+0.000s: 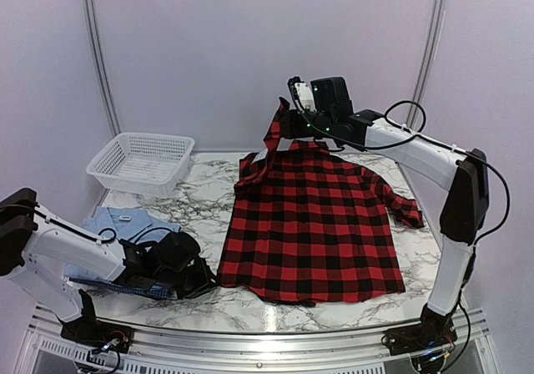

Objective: Fold and stack the long sleeve shirts
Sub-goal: Pick up the shirt from the center of the board, then fold the flattened shirt at the center of the board, then fold the sleeve of the 1/3-folded shirt, then move the 1/3-folded shirt to the center of the board.

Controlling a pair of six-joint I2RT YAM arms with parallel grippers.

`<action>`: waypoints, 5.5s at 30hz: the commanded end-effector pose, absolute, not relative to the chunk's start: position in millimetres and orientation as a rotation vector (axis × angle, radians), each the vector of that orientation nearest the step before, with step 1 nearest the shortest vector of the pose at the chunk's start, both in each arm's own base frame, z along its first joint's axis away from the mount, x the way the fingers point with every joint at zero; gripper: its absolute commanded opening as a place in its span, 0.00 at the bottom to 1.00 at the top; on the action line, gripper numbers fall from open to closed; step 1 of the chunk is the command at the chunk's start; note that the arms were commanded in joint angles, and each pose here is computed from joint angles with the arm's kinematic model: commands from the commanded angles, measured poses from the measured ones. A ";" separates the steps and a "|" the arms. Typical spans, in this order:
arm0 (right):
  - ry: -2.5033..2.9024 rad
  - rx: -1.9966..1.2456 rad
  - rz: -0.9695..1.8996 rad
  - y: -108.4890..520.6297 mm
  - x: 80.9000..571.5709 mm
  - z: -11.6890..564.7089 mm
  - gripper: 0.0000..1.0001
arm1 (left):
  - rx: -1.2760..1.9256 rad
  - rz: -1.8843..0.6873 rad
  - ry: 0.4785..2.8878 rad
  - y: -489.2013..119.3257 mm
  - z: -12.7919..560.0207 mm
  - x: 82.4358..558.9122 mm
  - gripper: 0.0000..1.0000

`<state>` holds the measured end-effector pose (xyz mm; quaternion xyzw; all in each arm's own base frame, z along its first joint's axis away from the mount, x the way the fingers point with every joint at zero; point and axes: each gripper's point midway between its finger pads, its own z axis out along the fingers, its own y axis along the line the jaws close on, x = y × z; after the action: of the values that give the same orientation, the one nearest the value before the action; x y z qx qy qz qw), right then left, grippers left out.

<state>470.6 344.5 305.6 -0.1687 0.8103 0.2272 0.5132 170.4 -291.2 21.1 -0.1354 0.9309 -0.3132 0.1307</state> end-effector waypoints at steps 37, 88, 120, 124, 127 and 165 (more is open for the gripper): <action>1.809 -0.185 0.162 203.6 499.6 406.5 0.00 | 0.683 -0.931 2.707 -424.6 103.5 171.0 0.00; 2.001 -0.896 0.491 298.1 347.6 253.8 0.00 | 0.328 -1.014 2.733 -396.1 113.5 247.6 0.37; 2.382 -1.257 0.312 314.7 239.9 128.0 0.08 | 0.235 -1.002 2.752 -367.0 97.9 262.9 0.36; 2.373 -1.252 0.378 316.6 232.7 127.5 0.28 | 0.218 -1.005 2.766 -365.7 88.8 260.6 0.37; 2.332 -1.254 0.485 324.4 224.3 139.6 0.41 | 0.206 -1.015 2.778 -364.6 81.9 256.8 0.38; 2.257 -0.384 0.522 244.5 375.0 151.2 0.45 | 0.163 -0.954 3.098 -393.9 10.1 147.8 0.00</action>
<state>355.6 245.0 131.8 -0.1720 0.9009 0.1854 0.3528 154.7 -410.7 19.6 0.0805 0.9464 -0.3115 -0.0301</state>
